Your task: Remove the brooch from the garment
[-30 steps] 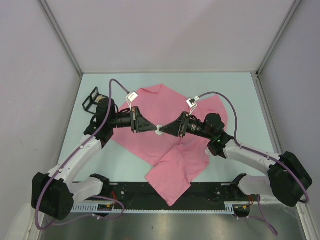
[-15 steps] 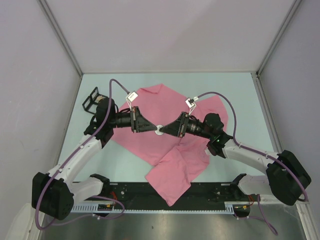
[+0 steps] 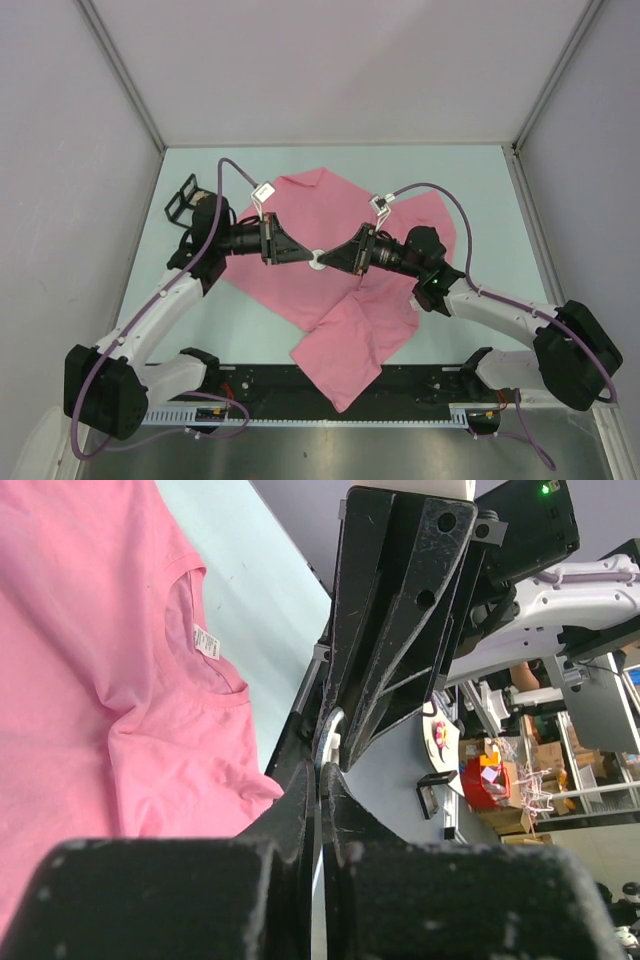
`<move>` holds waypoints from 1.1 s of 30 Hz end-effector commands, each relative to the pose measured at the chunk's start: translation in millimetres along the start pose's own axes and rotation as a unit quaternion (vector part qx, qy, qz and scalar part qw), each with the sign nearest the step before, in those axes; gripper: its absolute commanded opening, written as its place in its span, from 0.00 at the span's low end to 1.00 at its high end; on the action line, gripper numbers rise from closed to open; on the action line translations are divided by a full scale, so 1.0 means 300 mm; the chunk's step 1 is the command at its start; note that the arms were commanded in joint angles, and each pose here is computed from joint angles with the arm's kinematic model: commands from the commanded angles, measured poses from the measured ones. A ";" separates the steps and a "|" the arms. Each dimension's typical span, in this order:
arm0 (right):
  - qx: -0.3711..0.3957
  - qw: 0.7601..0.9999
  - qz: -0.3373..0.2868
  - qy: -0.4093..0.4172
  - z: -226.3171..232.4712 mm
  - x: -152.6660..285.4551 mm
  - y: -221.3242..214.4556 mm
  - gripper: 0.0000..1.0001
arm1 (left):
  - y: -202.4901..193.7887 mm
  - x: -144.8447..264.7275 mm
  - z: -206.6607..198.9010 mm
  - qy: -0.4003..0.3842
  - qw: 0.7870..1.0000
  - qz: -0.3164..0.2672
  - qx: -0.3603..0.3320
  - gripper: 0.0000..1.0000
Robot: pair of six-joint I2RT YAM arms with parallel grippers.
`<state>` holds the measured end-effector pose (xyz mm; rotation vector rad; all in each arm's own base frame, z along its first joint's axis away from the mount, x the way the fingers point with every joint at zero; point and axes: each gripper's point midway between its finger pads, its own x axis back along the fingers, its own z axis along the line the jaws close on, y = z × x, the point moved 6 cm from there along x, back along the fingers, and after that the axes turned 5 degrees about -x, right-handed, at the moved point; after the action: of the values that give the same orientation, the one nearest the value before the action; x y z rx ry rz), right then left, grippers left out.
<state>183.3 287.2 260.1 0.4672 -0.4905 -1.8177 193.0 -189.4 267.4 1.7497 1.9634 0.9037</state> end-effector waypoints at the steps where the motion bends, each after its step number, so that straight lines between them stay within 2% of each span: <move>1: 0.035 0.999 -0.010 0.002 0.039 -0.038 0.018 0.13 | 0.044 0.005 -0.077 -0.036 0.999 -0.004 -0.013 0.01; 26: 0.079 0.996 0.010 -0.043 -0.006 -0.048 -0.018 0.06 | 0.065 0.023 -0.131 -0.044 0.999 0.003 -0.024 0.00; 33: 0.076 0.994 -0.024 -0.068 0.009 -0.081 -0.017 0.08 | 0.065 0.026 -0.147 -0.048 0.999 -0.001 -0.017 0.01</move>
<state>185.1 298.9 264.1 0.4890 -0.6600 -1.8535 195.4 -184.4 271.9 1.7670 2.0365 0.8994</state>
